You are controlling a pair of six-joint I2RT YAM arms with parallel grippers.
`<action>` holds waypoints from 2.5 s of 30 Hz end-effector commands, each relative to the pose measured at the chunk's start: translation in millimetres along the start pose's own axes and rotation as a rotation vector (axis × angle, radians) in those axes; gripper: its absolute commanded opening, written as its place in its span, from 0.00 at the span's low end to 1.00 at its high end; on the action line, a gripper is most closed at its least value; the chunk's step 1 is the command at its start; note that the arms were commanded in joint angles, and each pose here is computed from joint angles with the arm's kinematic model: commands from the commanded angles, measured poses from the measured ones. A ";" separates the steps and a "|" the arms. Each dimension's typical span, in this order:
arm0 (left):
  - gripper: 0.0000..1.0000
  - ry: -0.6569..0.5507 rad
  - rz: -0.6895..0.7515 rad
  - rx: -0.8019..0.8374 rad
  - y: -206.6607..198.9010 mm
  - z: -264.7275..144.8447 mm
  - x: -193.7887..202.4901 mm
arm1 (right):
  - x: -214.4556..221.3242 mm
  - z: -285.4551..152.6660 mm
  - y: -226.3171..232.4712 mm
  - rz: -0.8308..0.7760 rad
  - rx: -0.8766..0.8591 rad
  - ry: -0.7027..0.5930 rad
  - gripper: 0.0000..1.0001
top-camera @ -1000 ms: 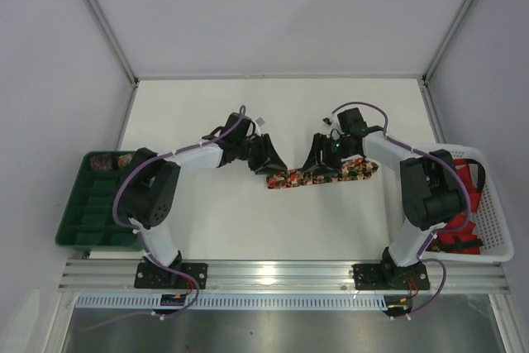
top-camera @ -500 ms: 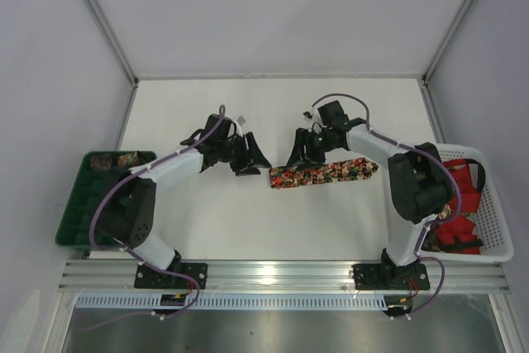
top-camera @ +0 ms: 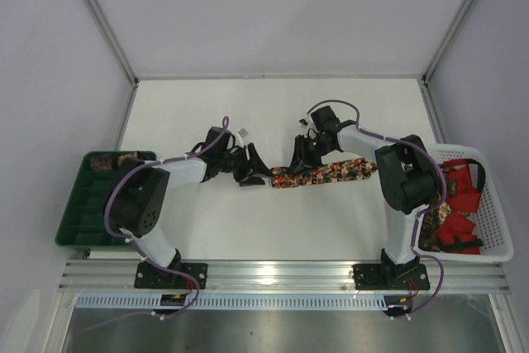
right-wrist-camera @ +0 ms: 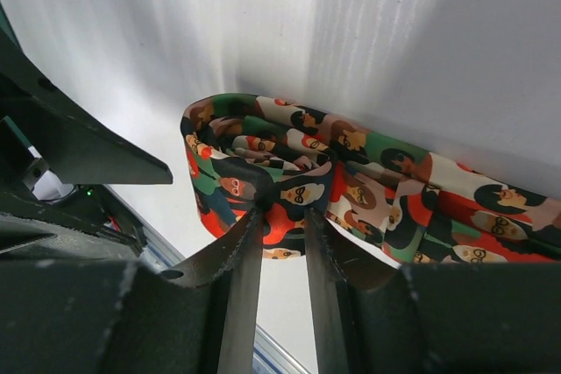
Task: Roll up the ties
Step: Roll the tie
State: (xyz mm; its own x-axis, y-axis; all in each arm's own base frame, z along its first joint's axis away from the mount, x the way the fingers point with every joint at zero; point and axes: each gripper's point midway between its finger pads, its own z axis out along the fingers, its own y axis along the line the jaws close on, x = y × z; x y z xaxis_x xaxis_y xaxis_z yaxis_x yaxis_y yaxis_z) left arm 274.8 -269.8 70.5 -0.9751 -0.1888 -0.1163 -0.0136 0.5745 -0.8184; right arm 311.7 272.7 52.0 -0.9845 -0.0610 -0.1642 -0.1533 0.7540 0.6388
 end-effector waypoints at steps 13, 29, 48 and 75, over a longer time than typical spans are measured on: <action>0.61 0.035 -0.027 0.094 0.5 21.7 -12.8 | -11.2 4.2 -5.4 -0.008 0.024 -0.028 0.30; 0.54 0.042 -0.072 0.107 -13.8 45.6 -26.8 | -11.9 6.5 -4.8 -0.011 0.013 -0.026 0.29; 0.45 0.084 0.014 0.087 -62.0 54.5 -29.8 | -17.5 -9.3 -18.5 0.030 0.085 -0.069 0.32; 0.42 0.138 0.067 0.141 -87.0 88.0 -20.6 | -17.9 -73.9 -26.3 0.088 -0.017 -0.124 0.47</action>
State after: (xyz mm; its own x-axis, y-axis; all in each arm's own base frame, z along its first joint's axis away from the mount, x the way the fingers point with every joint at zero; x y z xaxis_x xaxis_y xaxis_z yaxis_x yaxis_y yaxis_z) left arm 309.6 -373.7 78.8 -0.9975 -0.0486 -0.0520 0.0190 0.5219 -0.8528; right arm 332.6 188.1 65.1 -0.9753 0.1404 -0.1706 0.0208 0.8273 0.5614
